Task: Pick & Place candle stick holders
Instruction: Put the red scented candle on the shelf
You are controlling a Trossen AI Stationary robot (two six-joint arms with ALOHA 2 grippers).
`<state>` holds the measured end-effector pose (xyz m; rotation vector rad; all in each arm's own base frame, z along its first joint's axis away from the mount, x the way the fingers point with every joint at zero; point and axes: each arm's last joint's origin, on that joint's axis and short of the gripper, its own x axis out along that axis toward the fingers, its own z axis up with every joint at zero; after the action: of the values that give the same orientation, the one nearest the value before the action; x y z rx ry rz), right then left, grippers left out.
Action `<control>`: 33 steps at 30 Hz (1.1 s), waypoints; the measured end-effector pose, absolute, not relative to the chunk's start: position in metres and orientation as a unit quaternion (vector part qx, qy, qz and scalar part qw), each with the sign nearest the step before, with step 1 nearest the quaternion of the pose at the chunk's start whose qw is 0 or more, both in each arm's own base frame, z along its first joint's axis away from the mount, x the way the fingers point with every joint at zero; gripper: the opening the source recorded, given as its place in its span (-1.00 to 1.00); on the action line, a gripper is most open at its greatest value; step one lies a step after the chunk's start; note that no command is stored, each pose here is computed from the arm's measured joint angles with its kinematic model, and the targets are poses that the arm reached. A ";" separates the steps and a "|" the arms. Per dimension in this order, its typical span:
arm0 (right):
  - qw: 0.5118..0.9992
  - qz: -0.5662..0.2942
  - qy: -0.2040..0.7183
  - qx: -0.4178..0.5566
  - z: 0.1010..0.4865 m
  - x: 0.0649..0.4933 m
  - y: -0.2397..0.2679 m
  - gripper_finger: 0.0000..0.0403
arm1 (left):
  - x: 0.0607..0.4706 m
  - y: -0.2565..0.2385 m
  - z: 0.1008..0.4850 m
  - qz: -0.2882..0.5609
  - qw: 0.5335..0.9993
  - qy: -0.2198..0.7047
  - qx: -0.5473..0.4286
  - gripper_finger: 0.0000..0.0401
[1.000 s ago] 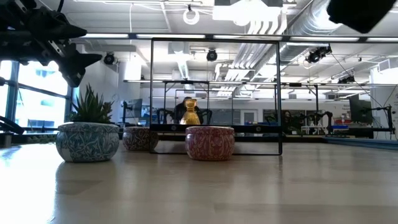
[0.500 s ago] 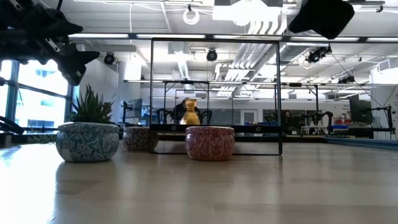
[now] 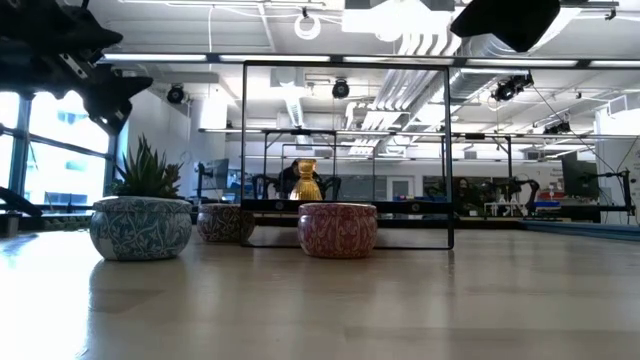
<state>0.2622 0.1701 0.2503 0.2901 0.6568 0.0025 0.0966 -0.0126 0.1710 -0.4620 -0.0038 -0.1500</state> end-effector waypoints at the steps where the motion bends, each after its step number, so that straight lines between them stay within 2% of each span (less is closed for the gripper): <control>1: 0.936 0.001 0.322 0.142 0.250 0.262 0.170 0.41 | 0.097 -0.013 0.170 -0.062 0.972 0.000 -0.226 0.28; 12: 0.939 -0.005 0.316 0.136 0.250 0.260 0.173 0.41 | 0.099 -0.011 0.169 0.027 0.977 -0.009 -0.212 0.41; 22: 0.935 -0.014 0.322 0.146 0.234 0.251 0.176 0.39 | 0.099 -0.013 0.168 0.006 0.981 -0.001 -0.194 0.42; 28: 0.937 -0.010 0.313 0.154 0.235 0.252 0.176 0.39 | 0.099 -0.015 0.168 -0.034 0.982 0.007 -0.185 0.42; 33: 0.940 -0.004 0.303 0.155 0.237 0.254 0.177 0.39 | 0.099 -0.015 0.168 -0.033 0.984 0.007 -0.173 0.42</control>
<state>0.2536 0.1774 0.2368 0.3161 0.6190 -0.0078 0.0987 -0.0150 0.1678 -0.3469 0.0142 -0.0668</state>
